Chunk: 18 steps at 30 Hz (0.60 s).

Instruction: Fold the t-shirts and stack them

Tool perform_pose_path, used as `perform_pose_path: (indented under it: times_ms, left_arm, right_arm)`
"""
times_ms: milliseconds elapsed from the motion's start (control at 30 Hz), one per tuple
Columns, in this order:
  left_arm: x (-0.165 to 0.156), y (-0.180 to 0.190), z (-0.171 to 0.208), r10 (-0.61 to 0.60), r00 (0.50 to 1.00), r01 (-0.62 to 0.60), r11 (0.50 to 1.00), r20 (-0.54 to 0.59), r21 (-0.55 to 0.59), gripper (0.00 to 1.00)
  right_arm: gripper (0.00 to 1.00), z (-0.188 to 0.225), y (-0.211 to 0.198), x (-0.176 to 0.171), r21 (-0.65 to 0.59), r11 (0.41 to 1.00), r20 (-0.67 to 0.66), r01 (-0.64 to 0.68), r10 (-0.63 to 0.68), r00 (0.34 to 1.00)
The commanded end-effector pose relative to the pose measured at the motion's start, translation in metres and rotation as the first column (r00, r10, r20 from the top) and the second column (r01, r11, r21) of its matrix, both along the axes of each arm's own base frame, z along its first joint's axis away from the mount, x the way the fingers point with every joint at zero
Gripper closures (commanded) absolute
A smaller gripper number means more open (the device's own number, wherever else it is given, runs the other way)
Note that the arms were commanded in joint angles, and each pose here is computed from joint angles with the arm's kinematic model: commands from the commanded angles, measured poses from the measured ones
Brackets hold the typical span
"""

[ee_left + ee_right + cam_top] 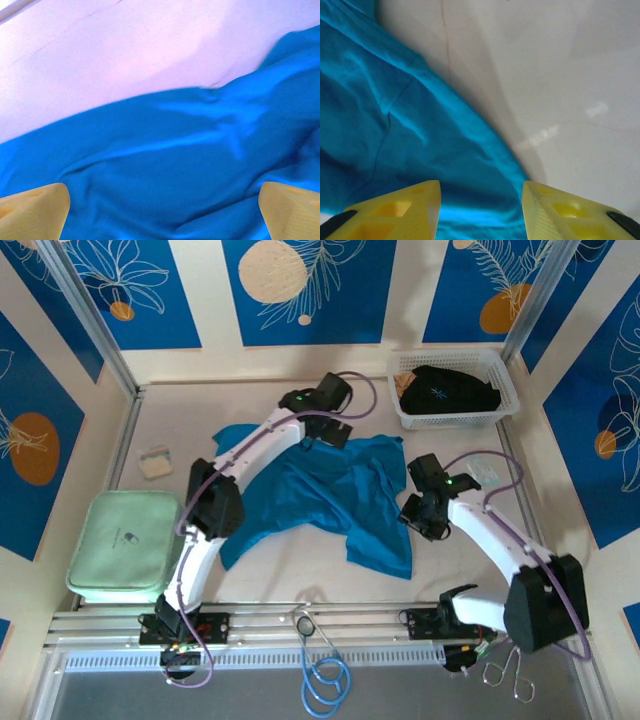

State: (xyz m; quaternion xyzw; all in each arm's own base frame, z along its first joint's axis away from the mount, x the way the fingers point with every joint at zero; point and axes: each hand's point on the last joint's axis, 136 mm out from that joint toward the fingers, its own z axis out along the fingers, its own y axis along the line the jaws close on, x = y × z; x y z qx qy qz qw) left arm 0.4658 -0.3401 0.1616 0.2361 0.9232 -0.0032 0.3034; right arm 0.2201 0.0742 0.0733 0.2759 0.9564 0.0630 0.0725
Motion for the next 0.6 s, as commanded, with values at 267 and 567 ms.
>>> perform_pose_path:
  times_ms: [267, 567]
  left_arm:
    - [0.02, -0.049, -0.132, -0.141, 0.979, 0.139, 0.99, -0.145, -0.021, 0.0]
    - [0.04, -0.002, -0.15, 0.077, 0.994, -0.064, 0.984, -0.073, 0.166, 0.06]
  right_arm:
    - [0.49, -0.048, 0.021, 0.033, 0.042, 0.997, -0.051, -0.066, 0.068, 0.996]
    - [1.0, -0.064, 0.012, 0.038, -0.008, 1.0, -0.084, -0.009, 0.008, 0.996]
